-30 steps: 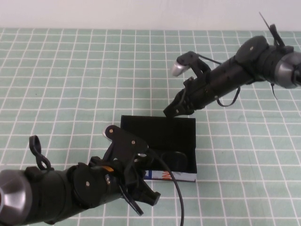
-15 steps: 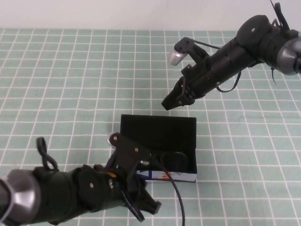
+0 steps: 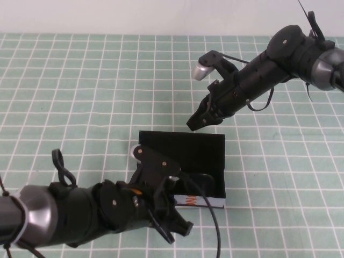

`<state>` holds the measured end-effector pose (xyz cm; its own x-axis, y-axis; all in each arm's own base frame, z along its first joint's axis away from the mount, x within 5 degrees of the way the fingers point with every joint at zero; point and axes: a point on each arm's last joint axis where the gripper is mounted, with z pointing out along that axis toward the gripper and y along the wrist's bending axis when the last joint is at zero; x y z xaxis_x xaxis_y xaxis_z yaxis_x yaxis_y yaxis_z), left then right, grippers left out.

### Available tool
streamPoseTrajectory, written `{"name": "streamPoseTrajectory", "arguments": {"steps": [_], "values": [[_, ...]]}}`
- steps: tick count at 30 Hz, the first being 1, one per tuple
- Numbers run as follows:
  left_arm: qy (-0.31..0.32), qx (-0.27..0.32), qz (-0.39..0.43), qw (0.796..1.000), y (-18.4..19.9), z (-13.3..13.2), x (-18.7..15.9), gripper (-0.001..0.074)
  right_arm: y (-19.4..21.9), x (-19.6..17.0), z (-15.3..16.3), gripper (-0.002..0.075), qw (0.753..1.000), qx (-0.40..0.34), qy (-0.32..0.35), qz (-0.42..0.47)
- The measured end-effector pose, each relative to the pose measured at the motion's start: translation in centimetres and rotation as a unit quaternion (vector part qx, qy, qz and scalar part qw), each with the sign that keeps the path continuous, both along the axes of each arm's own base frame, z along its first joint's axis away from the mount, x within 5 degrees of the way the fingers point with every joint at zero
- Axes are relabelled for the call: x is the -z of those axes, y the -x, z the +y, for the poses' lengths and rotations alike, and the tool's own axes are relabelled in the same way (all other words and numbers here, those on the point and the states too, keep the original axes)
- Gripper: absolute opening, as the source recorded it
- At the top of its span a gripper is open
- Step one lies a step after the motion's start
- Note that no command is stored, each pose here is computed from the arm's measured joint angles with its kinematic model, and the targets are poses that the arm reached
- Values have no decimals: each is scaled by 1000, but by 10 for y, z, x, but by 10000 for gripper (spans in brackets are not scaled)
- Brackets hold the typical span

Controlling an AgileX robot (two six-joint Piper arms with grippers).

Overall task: Return glasses to glasses case
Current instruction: Close the glasses case

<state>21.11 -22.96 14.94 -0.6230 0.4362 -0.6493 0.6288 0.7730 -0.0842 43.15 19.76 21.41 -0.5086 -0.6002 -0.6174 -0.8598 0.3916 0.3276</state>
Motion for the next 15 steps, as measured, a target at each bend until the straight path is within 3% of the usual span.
{"name": "streamPoseTrajectory", "arguments": {"steps": [15], "values": [[-8, 1, 8, 1000, -3, -4, 8, -2, 7, 0, 0, -11, 999, -28, -2, 31]]}}
